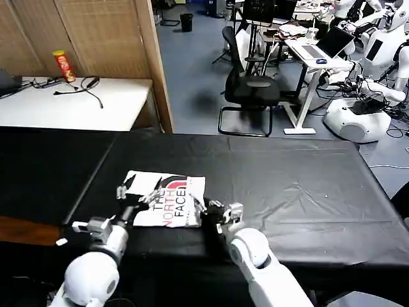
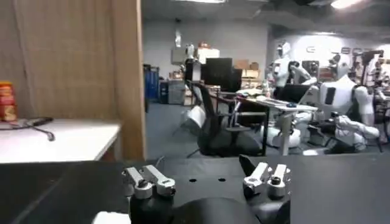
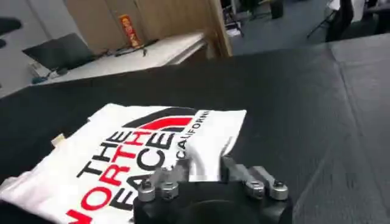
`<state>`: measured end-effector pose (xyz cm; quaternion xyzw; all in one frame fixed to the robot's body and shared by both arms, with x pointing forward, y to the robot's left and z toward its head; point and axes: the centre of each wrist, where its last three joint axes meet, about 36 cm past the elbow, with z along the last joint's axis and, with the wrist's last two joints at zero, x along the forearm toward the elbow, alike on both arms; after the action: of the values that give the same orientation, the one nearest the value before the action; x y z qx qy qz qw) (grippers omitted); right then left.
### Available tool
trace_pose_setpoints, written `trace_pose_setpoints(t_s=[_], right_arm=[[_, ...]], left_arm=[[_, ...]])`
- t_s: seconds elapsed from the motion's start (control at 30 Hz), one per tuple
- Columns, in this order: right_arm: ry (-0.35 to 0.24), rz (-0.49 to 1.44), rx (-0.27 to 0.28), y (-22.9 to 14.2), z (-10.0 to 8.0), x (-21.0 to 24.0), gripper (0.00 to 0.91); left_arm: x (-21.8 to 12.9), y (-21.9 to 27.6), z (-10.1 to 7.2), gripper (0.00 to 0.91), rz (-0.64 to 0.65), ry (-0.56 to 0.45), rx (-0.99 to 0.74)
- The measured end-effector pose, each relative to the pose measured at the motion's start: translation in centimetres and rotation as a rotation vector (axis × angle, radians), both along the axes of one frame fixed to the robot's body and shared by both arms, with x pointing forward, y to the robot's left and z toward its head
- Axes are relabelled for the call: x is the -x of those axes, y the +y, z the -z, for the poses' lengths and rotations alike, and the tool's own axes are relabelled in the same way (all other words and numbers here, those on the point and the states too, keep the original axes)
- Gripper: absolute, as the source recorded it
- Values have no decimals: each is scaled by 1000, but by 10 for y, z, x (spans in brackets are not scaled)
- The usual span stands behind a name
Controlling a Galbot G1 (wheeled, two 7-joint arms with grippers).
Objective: Fold and organize the clothes.
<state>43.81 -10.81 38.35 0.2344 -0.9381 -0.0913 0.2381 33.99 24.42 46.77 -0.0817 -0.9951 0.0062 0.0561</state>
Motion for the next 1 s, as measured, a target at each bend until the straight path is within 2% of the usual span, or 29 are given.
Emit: trace_pose_setpoints(t_s=[0.1, 0.2, 0.23, 0.27, 0.3, 0.47, 0.6, 0.7, 0.83, 1.0], right_arm=[[0, 26, 4, -15, -4, 4, 0], [0, 73, 4, -47, -11, 11, 0], [1, 88, 5, -59, -13, 14, 176], [3, 103, 10, -72, -16, 18, 692], [5, 115, 16, -85, -18, 21, 878], [-40, 140, 82, -135, -35, 36, 878], [-112, 118, 124, -154, -47, 48, 878], [-177, 120, 176, -164, -53, 57, 878], [-257, 141, 230, -168, -55, 68, 878], [-361, 184, 250, -166, -47, 93, 878]], left_arm=[[1, 3, 0, 878, -10, -1, 0], [1, 6, 4, 878, -20, 2, -2], [1, 7, 6, 878, -23, 3, -2], [1, 7, 7, 878, -24, 6, -2], [0, 8, 9, 878, -26, 10, -4], [-1, 7, 18, 878, -26, 14, 11], [-2, 7, 28, 878, -13, 7, 19], [-4, 7, 34, 878, 0, -11, 29], [-3, 5, 43, 878, -12, 19, 28], [8, 6, 41, 878, -29, 43, -10]])
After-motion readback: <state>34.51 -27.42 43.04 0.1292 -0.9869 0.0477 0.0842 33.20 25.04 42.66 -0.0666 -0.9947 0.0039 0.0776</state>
